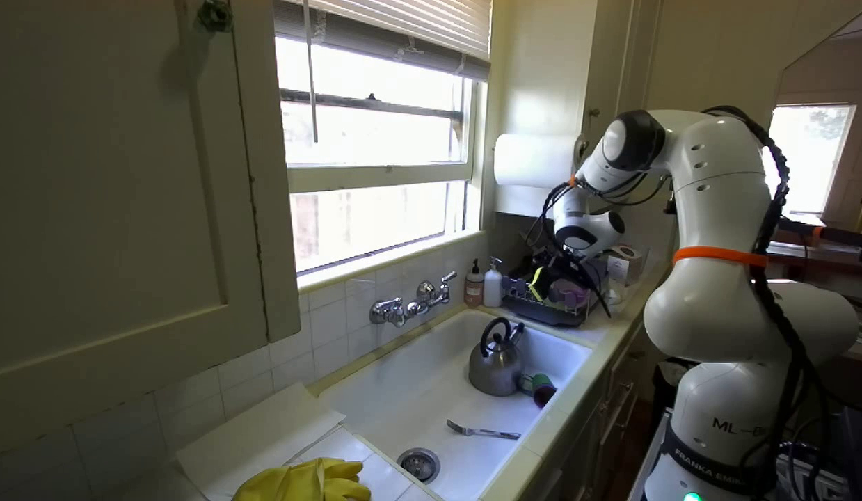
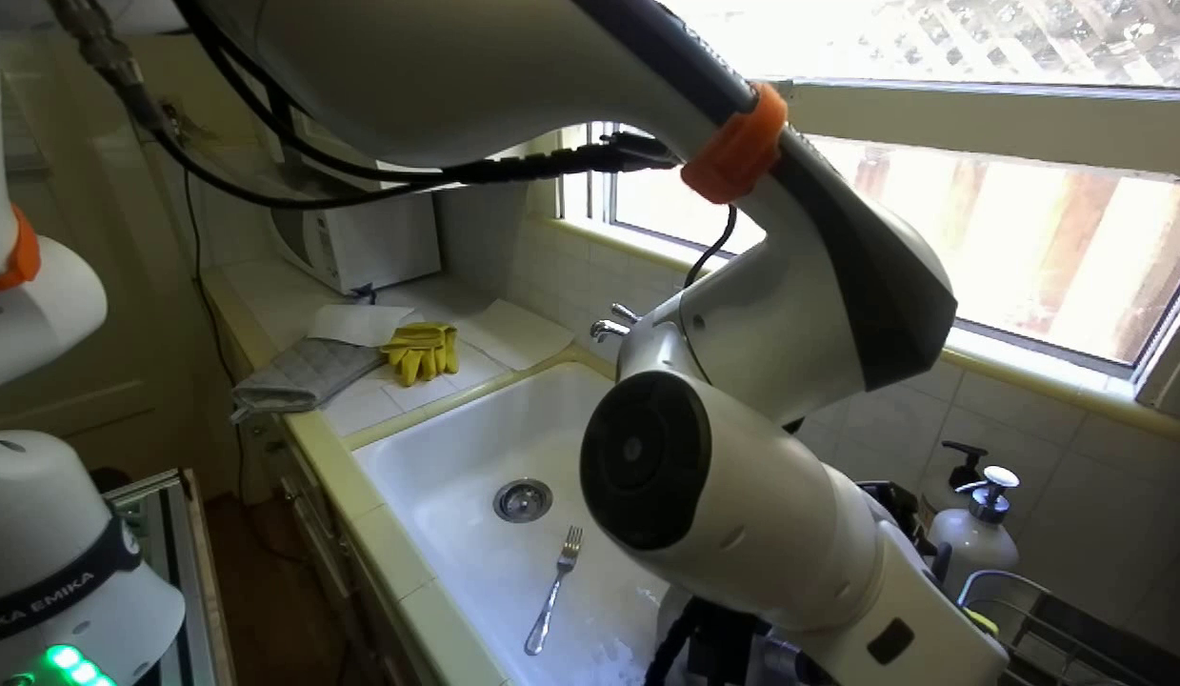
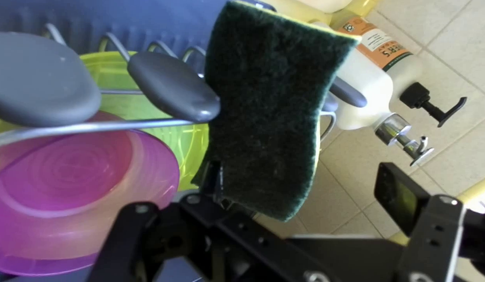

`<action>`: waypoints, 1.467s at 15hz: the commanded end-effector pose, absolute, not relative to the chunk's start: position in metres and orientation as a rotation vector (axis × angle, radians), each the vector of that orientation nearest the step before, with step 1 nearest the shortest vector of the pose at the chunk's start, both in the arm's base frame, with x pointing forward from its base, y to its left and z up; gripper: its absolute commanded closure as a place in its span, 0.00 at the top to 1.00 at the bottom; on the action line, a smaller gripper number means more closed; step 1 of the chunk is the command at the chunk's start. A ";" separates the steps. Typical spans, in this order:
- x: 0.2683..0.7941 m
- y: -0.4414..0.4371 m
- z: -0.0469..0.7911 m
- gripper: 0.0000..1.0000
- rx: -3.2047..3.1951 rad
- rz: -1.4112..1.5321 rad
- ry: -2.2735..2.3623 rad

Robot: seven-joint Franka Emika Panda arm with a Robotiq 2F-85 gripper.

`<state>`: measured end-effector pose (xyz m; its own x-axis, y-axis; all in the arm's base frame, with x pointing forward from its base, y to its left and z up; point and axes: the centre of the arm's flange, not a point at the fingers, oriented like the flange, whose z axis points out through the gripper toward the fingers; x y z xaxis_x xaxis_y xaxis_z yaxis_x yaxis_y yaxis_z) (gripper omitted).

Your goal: Put the sponge on the dishrack.

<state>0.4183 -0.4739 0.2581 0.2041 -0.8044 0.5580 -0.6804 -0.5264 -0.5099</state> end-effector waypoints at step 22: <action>0.407 -0.387 0.344 1.00 -2.874 -0.443 0.906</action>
